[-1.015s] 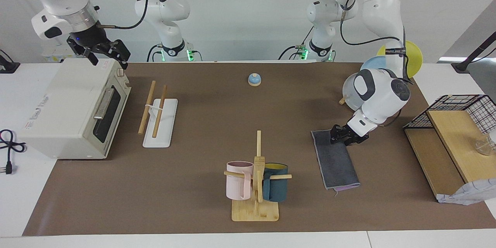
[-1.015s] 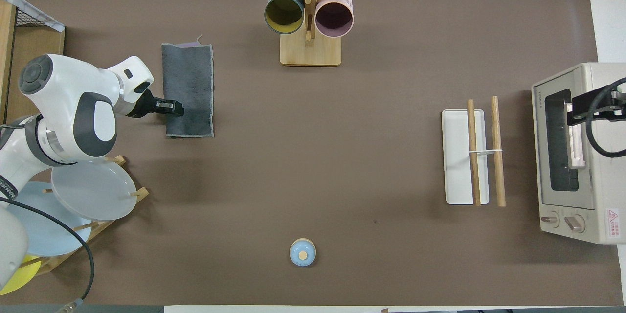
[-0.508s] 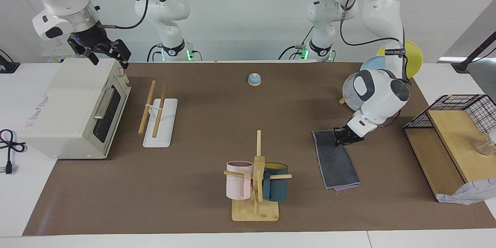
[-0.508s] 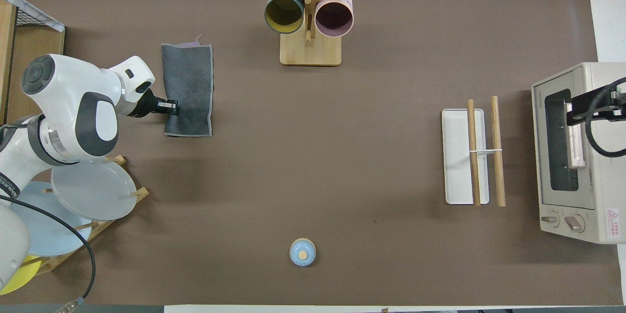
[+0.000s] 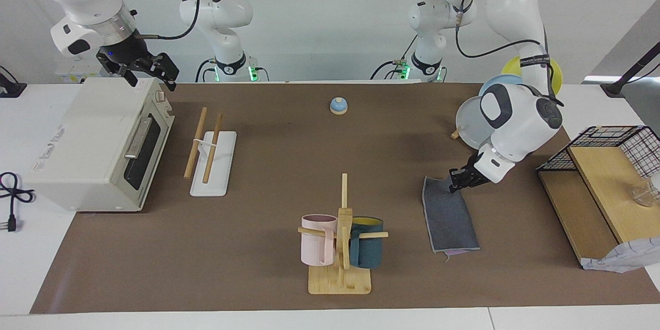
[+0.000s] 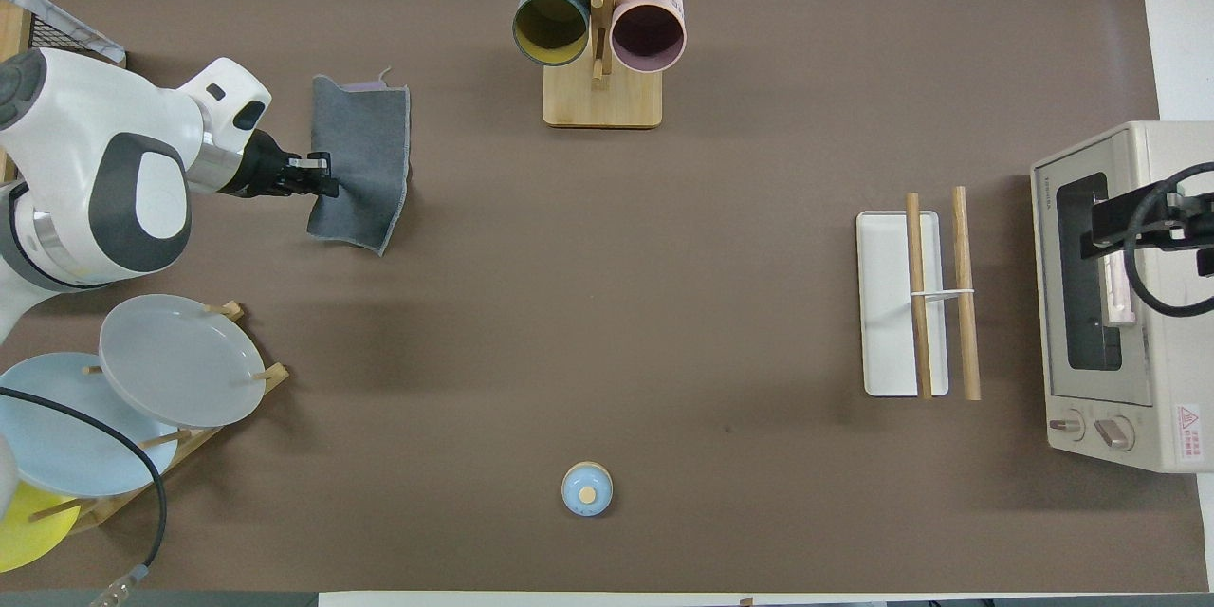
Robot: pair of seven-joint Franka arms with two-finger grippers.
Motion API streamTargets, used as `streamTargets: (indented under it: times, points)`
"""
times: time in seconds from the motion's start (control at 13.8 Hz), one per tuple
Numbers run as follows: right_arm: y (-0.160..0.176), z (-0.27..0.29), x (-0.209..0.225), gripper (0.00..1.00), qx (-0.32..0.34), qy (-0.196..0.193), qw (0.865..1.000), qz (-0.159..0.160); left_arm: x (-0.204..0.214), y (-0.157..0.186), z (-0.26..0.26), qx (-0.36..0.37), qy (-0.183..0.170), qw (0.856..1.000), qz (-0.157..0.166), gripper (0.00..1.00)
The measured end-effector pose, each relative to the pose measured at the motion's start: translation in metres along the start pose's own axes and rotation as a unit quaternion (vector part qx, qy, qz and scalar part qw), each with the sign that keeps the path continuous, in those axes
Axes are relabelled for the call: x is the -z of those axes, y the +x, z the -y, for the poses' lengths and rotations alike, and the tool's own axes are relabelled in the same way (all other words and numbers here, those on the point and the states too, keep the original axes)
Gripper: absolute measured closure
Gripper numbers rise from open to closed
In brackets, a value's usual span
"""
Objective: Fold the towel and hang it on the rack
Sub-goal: 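Lift the towel with the left gripper toward the table center, then carry the towel forward while the right gripper reaches to grasp it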
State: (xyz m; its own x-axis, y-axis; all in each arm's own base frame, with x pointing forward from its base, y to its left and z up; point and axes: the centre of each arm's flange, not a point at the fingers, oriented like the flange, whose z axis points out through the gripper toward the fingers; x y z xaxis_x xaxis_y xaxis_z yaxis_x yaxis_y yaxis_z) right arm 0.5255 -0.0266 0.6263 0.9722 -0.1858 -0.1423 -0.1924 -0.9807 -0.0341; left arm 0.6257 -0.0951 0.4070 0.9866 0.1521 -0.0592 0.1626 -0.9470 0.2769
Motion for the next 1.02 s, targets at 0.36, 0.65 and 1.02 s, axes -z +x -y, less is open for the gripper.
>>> streamTargets:
  times: [0.36, 0.65, 1.02]
  points:
    - [-0.005, 0.004, -0.014, 0.0, -0.114, 0.111, 0.987, 0.03, 0.061, -0.037, -0.07, 0.163, 0.004, 0.987, 0.007, 0.98]
    - [-0.007, 0.021, -0.02, 0.0, -0.232, 0.194, 0.952, 0.051, 0.097, -0.079, -0.125, 0.324, -0.009, 0.946, -0.008, 0.98]
    - [-0.004, 0.046, -0.017, 0.0, -0.381, 0.307, 0.867, 0.099, 0.118, -0.121, -0.185, 0.513, -0.047, 0.857, 0.01, 0.98]
